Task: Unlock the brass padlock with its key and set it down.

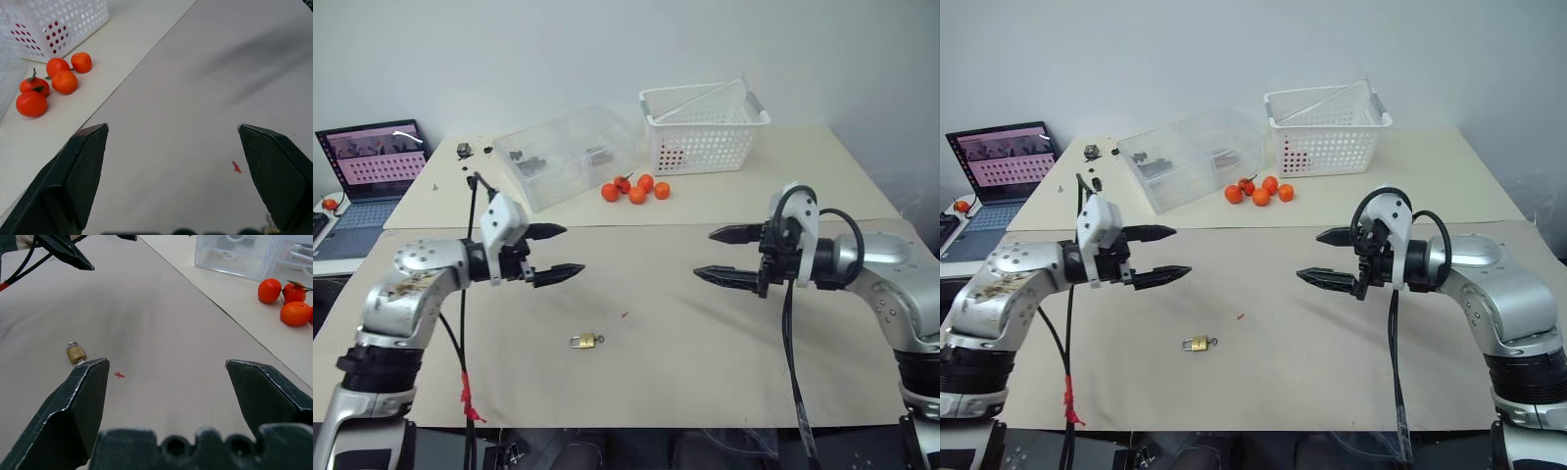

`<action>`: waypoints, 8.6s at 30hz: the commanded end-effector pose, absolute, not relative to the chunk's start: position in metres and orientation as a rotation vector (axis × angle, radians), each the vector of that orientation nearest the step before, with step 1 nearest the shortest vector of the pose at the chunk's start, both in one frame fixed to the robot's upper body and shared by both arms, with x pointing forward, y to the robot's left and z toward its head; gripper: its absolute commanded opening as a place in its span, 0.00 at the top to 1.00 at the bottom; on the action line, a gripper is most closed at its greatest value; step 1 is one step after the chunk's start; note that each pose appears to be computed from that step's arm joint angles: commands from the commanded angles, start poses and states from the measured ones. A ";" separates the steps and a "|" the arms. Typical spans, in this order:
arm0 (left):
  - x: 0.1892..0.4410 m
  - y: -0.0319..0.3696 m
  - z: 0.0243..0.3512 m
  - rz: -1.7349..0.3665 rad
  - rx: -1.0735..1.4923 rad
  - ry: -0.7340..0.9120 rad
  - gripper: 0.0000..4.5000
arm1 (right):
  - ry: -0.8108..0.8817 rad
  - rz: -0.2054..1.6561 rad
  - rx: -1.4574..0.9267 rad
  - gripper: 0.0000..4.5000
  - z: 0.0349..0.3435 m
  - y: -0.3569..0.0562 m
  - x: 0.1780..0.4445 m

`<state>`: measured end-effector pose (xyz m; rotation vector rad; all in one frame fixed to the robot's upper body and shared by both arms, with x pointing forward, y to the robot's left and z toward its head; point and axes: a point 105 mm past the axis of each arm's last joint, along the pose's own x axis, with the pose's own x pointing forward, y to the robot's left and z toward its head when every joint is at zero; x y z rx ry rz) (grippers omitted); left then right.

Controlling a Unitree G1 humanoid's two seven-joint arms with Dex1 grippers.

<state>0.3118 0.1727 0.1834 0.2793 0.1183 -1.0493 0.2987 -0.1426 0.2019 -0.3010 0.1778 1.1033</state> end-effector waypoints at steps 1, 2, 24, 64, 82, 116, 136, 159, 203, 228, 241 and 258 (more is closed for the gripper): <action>0.303 0.182 0.202 -1.051 0.272 0.074 0.00 | 0.130 1.114 -0.312 0.00 0.211 -0.138 0.302; 0.301 0.183 0.202 -1.053 0.261 0.077 0.00 | 0.130 1.120 -0.309 0.00 0.211 -0.136 0.302; 0.254 0.166 0.086 -1.222 0.549 0.308 0.00 | 0.134 1.081 -0.299 0.00 0.201 -0.138 0.296; 0.265 0.126 0.052 -1.268 0.390 0.276 0.82 | 0.131 0.960 -0.346 0.00 0.211 -0.154 0.291; 0.306 0.085 0.160 -1.471 0.196 0.149 0.82 | 0.167 1.062 -0.459 0.00 0.182 -0.135 0.276; 0.323 0.018 0.164 -1.911 0.076 0.340 0.82 | -0.574 0.876 -1.342 0.00 0.172 -0.109 0.255; 0.318 0.013 0.169 -1.952 0.084 0.328 0.82 | -0.560 0.865 -1.317 0.71 0.171 -0.111 0.253; 0.318 0.010 0.171 -1.959 0.083 0.315 0.82 | -0.549 0.873 -1.295 0.99 0.176 -0.111 0.247; 0.302 0.013 0.147 -1.941 -0.076 0.435 0.82 | -0.383 1.017 -1.154 0.74 0.187 -0.095 0.241; 0.308 0.007 0.152 -1.939 -0.088 0.458 0.82 | -0.443 0.993 -1.267 0.36 0.174 -0.108 0.240; 0.304 -0.003 0.149 -1.967 -0.113 0.478 0.82 | -0.459 0.983 -1.241 0.36 0.181 -0.106 0.239; 0.306 -0.007 0.150 -1.973 -0.093 0.471 0.82 | -0.461 0.967 -1.226 0.98 0.182 -0.105 0.237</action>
